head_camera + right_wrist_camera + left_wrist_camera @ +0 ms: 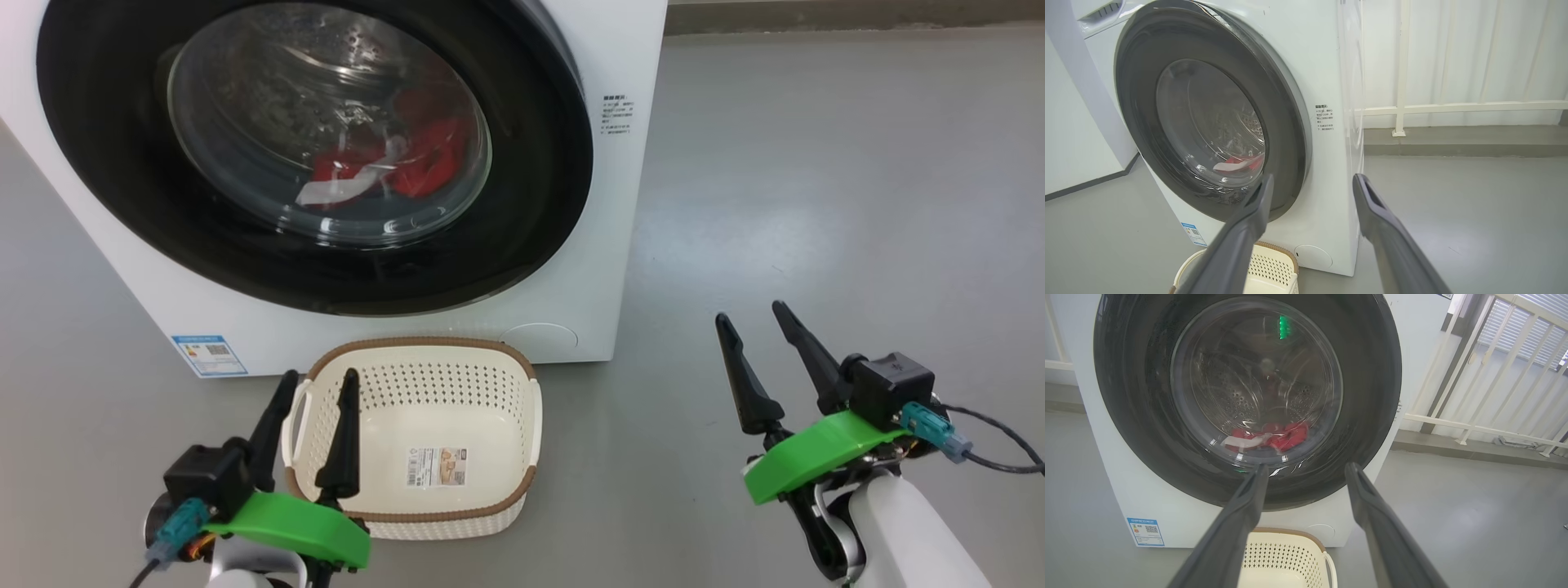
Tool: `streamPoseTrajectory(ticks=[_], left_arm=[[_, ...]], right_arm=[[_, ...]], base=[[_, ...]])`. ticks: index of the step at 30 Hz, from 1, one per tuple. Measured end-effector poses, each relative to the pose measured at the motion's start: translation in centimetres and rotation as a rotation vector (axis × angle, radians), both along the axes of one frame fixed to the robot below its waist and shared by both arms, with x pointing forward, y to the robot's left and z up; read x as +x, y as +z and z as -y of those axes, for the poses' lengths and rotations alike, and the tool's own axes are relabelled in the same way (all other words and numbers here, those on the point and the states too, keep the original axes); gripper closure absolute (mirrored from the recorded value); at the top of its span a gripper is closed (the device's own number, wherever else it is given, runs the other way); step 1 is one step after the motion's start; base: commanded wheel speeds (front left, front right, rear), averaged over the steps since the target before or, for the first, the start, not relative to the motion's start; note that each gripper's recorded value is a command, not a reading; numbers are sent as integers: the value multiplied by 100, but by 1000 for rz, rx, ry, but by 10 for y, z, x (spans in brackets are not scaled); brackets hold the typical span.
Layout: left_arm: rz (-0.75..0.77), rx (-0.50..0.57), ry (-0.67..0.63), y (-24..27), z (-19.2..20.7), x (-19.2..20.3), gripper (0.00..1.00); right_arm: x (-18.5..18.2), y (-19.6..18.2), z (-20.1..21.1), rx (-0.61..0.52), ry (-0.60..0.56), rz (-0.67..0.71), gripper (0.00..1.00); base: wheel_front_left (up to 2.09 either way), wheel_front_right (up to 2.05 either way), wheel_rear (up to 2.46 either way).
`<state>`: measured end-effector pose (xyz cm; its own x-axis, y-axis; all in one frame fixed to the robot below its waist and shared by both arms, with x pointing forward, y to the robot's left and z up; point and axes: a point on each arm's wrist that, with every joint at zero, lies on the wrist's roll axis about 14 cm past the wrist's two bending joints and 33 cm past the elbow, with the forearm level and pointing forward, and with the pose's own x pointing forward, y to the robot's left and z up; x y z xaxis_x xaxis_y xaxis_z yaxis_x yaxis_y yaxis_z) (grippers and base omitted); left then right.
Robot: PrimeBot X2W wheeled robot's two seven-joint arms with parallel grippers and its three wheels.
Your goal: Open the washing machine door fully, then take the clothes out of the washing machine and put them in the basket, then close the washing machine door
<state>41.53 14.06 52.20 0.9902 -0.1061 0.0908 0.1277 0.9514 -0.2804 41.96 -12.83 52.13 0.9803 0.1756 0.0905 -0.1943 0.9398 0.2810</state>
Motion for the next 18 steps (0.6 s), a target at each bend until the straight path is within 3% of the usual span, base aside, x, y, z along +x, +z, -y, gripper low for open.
streamPoseTrajectory(ticks=[7,18], left_arm=[[39,63,-10,7,4,5,0],[26,70,-16,3,6,8,0]], right_arm=[[5,7,-4,-80,20,41,0],[5,0,-5,-82,23,25,0]], base=[[0,0,0],[0,0,0]])
